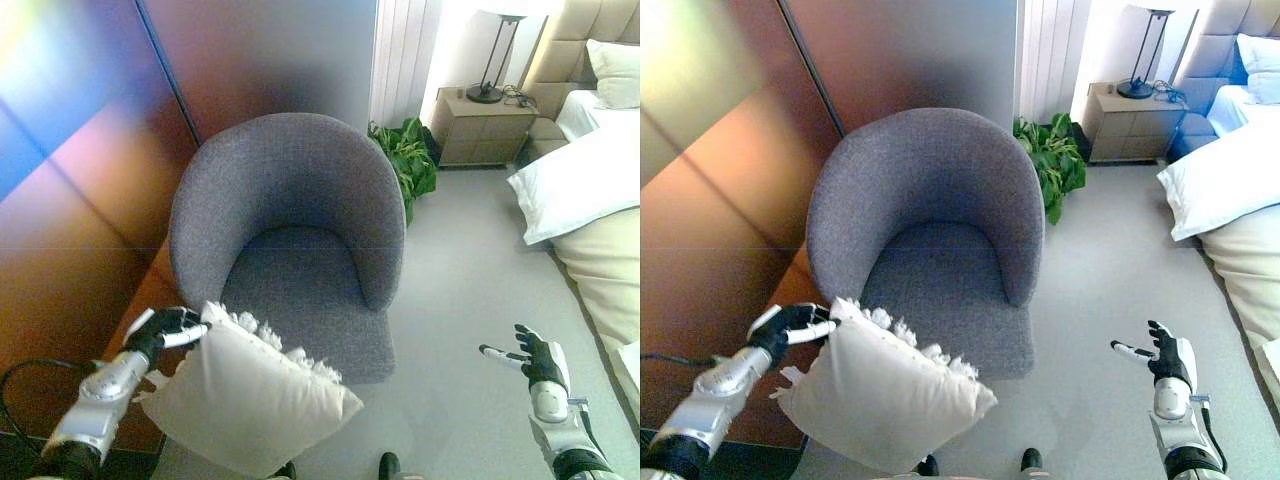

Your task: Pick up the pillow and put it on the sofa.

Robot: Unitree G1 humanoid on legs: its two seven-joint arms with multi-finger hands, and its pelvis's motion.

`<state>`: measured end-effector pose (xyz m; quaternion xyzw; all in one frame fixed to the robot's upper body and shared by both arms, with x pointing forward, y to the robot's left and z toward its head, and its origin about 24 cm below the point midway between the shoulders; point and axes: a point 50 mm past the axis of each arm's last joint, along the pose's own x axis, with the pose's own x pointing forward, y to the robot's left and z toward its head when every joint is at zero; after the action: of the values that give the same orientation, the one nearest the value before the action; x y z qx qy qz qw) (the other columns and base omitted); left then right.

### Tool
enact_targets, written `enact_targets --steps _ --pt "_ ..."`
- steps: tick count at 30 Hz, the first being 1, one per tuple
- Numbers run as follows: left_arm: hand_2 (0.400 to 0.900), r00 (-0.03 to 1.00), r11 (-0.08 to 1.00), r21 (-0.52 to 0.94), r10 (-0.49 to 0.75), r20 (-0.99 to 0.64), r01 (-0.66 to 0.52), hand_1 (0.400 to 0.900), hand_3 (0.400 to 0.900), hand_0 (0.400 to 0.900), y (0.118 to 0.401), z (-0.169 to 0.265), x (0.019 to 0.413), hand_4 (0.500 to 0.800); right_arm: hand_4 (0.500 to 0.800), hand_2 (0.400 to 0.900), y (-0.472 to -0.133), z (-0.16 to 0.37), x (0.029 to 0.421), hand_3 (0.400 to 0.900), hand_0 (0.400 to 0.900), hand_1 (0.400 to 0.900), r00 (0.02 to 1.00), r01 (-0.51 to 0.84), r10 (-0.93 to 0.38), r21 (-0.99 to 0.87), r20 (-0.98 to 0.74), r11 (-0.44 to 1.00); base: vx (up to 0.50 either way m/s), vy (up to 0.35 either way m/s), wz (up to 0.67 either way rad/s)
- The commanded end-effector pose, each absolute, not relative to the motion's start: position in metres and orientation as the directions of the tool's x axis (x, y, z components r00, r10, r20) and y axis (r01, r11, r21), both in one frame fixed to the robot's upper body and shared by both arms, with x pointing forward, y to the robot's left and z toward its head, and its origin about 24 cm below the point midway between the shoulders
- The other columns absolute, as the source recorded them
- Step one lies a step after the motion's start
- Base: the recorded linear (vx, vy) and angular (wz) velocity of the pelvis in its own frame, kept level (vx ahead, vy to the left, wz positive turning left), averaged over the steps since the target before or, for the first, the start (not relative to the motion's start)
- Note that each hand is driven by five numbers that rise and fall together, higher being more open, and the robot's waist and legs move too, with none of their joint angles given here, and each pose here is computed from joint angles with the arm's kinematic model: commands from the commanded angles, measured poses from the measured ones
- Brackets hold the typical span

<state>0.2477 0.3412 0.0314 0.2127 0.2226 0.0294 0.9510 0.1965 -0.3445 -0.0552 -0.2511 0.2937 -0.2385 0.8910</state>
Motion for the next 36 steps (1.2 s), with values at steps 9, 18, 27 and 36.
enact_targets --steps 9,18,27,36 --pt "0.400 0.978 0.828 0.536 0.064 0.197 -0.163 0.400 0.400 0.400 0.355 0.287 0.337 0.500 0.800 0.900 -0.360 -0.009 0.242 0.900 0.900 0.900 0.809 0.261 -0.539 -0.677 -0.236 0.688 0.054 -0.018 -0.16" --pt "0.400 0.987 0.795 0.589 0.081 0.139 -0.148 0.400 0.400 0.400 0.337 0.315 0.361 0.500 0.800 0.900 -0.345 -0.007 0.261 0.900 0.900 0.900 0.838 0.195 -0.485 -0.694 -0.249 0.693 0.086 0.002 -0.18" --pt "0.900 0.986 0.872 0.464 0.169 0.010 -0.154 0.900 0.900 0.900 0.338 0.277 0.374 0.800 0.800 0.900 -0.336 -0.010 0.267 0.900 0.900 0.900 0.857 0.118 -0.434 -0.713 -0.278 0.691 0.073 0.014 -0.15" --pt "0.900 0.984 0.944 0.279 0.157 0.083 -0.174 0.900 0.900 0.900 0.329 0.275 0.379 0.800 0.800 0.900 -0.338 -0.015 0.260 0.900 0.900 0.900 0.860 0.111 -0.425 -0.709 -0.283 0.696 -0.008 -0.012 0.01"
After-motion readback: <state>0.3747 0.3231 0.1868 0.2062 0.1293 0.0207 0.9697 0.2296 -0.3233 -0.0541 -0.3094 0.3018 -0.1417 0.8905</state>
